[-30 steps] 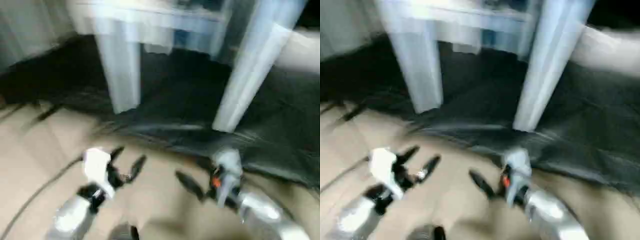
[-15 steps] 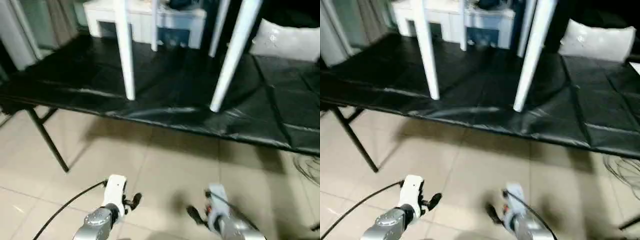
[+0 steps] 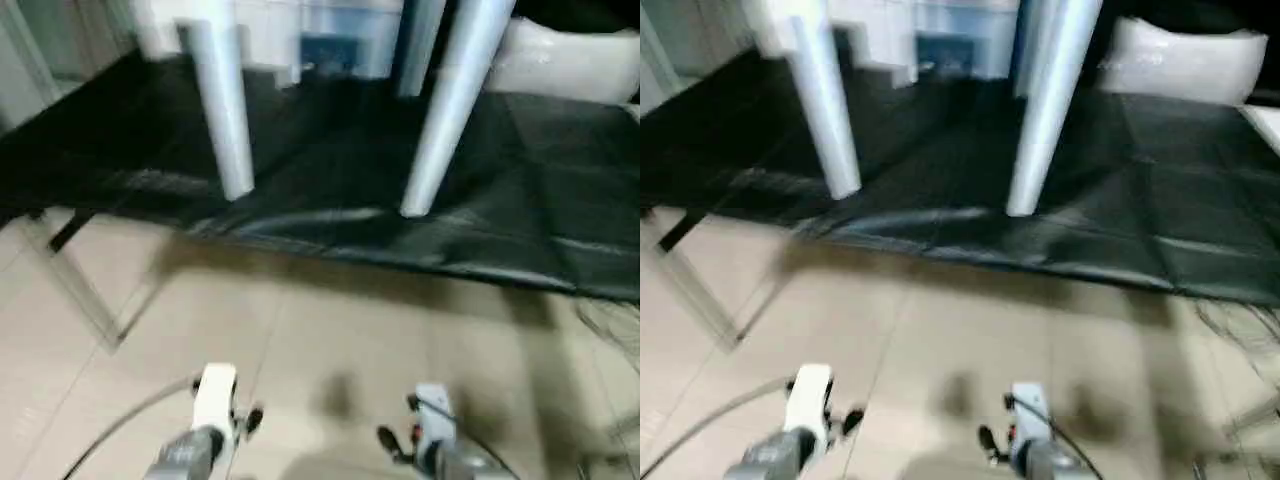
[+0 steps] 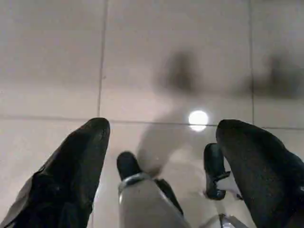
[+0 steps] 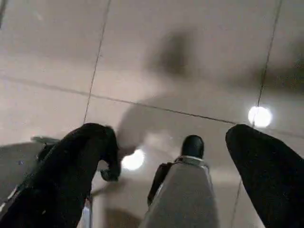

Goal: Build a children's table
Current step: Flip table

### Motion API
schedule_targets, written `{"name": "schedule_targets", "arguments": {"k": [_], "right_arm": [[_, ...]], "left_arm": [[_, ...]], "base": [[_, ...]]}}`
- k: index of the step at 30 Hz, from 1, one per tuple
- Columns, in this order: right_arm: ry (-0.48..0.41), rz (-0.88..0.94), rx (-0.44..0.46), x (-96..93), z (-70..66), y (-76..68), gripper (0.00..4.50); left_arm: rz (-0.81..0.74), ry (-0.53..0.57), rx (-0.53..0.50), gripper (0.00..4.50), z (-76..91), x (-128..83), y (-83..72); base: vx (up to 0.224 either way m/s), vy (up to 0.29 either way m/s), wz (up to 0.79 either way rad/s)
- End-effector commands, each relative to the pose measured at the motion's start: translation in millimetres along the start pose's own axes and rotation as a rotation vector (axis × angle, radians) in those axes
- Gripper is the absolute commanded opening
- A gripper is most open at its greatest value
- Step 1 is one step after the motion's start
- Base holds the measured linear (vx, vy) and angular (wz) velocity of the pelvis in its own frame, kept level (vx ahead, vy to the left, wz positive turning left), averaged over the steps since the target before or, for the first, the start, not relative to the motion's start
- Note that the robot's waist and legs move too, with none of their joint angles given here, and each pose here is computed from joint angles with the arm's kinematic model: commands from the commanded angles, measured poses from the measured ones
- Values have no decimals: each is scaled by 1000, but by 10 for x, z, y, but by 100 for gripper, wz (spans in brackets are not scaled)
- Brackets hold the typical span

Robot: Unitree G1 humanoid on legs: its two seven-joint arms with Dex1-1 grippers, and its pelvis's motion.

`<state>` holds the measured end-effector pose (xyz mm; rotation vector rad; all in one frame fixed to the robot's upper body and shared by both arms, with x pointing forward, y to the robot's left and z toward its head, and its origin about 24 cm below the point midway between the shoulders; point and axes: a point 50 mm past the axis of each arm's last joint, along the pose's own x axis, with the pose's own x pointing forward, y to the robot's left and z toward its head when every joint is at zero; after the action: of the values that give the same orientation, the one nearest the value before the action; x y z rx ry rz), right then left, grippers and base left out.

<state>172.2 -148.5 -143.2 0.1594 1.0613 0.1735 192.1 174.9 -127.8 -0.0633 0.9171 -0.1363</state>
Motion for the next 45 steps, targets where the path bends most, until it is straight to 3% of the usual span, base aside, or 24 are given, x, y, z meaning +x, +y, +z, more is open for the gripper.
{"name": "schedule_targets", "arguments": {"k": [1, 8, 14, 18, 23, 30, 45], "right_arm": [[-15, -23, 9, 1, 47, -47, 450], [42, -19, 36, 26, 14, -28, 450], [124, -71, 60, 7, -128, -88, 450], [146, -85, 53, 1, -161, -106, 450], [245, -117, 38, -20, -272, -123, 450], [288, -120, 52, -40, -355, -134, 450], [288, -120, 52, -40, -355, -134, 450]], "left_arm": [[1, -33, 8, 406, 104, 29, -19], [2, 46, 49, 406, 55, 62, -17], [-28, 207, 26, 406, -201, 41, -63], [-34, 244, -4, 406, -272, 32, -88], [22, 303, 6, 406, -312, 13, -7], [34, 327, -17, 406, -354, -6, 35], [34, 327, -17, 406, -354, -6, 35]], "base": [[125, 6, -51], [118, 12, 0], [-14, 2, 3], [-147, 9, 3], [-105, 0, 0], [-9, 0, 0], [18, 1, 0]]}}
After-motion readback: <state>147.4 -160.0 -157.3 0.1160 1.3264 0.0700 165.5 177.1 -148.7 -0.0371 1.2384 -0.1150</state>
